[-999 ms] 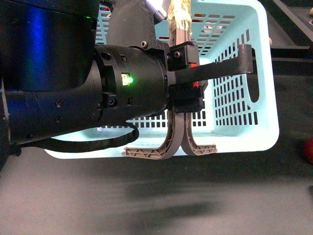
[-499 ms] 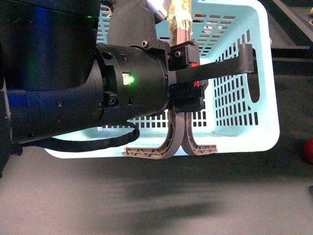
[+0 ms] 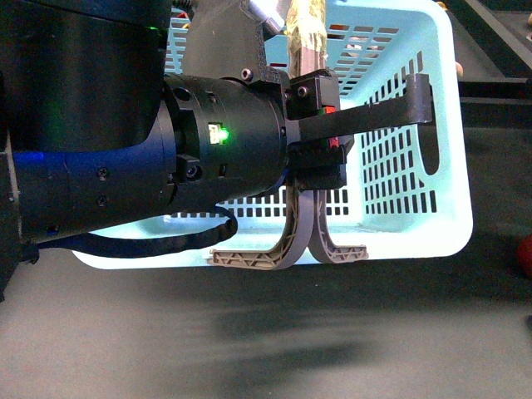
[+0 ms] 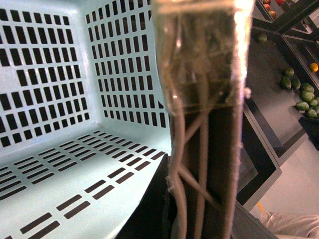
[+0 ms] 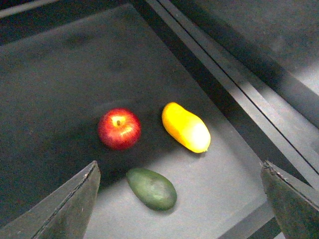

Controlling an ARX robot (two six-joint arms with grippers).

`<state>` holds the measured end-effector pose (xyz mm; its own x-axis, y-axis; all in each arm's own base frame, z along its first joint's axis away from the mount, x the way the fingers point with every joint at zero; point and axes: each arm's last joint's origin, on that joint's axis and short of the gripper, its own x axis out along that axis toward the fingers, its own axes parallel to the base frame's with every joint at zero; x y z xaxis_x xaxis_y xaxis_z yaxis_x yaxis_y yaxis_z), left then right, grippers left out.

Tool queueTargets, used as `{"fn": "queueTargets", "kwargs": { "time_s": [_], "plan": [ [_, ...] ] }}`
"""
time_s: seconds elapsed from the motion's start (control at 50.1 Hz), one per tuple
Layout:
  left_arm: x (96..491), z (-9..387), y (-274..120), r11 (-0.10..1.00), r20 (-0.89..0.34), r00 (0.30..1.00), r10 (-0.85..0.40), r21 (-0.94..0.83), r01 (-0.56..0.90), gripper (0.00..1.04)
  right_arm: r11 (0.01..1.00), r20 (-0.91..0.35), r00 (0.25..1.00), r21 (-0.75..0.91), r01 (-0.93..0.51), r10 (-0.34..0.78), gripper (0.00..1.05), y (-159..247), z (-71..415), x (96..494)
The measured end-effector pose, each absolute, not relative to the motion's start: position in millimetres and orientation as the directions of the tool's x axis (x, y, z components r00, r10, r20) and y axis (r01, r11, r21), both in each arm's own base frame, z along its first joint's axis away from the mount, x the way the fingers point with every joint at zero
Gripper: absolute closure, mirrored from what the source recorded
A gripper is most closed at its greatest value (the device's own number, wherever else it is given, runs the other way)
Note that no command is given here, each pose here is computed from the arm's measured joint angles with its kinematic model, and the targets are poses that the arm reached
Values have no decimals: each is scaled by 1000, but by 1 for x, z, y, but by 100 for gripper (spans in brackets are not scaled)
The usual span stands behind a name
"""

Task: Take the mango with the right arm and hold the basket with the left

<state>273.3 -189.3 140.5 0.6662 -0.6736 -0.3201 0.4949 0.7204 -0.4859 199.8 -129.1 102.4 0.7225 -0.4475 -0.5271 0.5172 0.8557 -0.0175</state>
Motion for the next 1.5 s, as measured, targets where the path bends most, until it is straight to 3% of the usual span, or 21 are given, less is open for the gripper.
{"fn": "queueTargets", "kwargs": {
  "time_s": [0.44, 0.739, 1.099, 1.498],
  "plan": [
    [273, 141, -189, 721, -320, 667, -673, -486, 494, 96, 859, -716, 576, -64, 508, -394, 8, -202, 39, 242],
    [273, 141, -189, 720, -320, 665, -674, -486, 496, 96, 860, -802, 474, -94, 502, -364, 8, -255, -16, 292],
    [273, 141, -189, 720, -320, 666, -674, -486, 495, 96, 881, -851, 427, -83, 465, -306, 8, -282, -45, 315],
    [273, 141, -189, 720, -320, 666, -674, -486, 496, 96, 926, -887, 395, -84, 368, -237, 8, -284, -68, 331]
  ]
}}
